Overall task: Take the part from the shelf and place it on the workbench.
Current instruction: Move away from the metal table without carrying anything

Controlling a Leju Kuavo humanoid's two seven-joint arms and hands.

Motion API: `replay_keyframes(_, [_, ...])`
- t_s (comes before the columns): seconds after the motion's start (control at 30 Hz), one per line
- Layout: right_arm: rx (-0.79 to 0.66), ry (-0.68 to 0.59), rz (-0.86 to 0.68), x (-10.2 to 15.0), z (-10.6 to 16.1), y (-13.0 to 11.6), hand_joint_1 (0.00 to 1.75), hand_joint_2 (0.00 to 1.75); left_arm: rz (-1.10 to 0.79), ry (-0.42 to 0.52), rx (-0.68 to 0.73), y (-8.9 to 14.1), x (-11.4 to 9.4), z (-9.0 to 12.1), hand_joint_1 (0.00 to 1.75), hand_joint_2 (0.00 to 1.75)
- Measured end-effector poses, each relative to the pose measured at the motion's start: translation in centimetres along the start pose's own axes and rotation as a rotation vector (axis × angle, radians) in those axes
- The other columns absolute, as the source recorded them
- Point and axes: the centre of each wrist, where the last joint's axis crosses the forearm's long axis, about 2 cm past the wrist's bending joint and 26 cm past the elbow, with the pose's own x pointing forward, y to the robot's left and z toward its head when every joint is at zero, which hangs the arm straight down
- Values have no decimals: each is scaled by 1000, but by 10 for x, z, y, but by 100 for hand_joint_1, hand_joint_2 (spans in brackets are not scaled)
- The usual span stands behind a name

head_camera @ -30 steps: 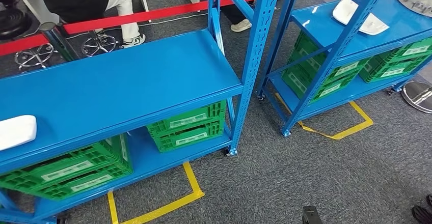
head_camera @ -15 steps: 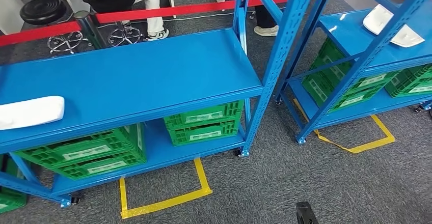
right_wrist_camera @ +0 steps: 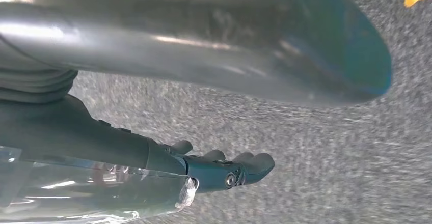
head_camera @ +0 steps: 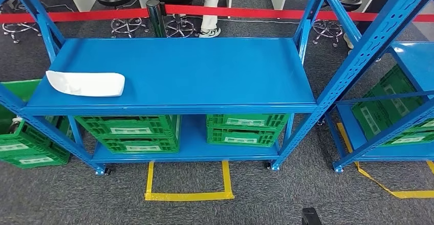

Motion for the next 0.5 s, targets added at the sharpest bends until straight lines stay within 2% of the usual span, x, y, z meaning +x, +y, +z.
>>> replay_keyframes(0.43, [-2,21,-4,0,1,4,0,0,-6,8,0,0,-4,1,0,0])
replay_keyframes(0.5, [-4,23,5,1,1,5,0,87,-10,12,0,1,-4,1,0,0])
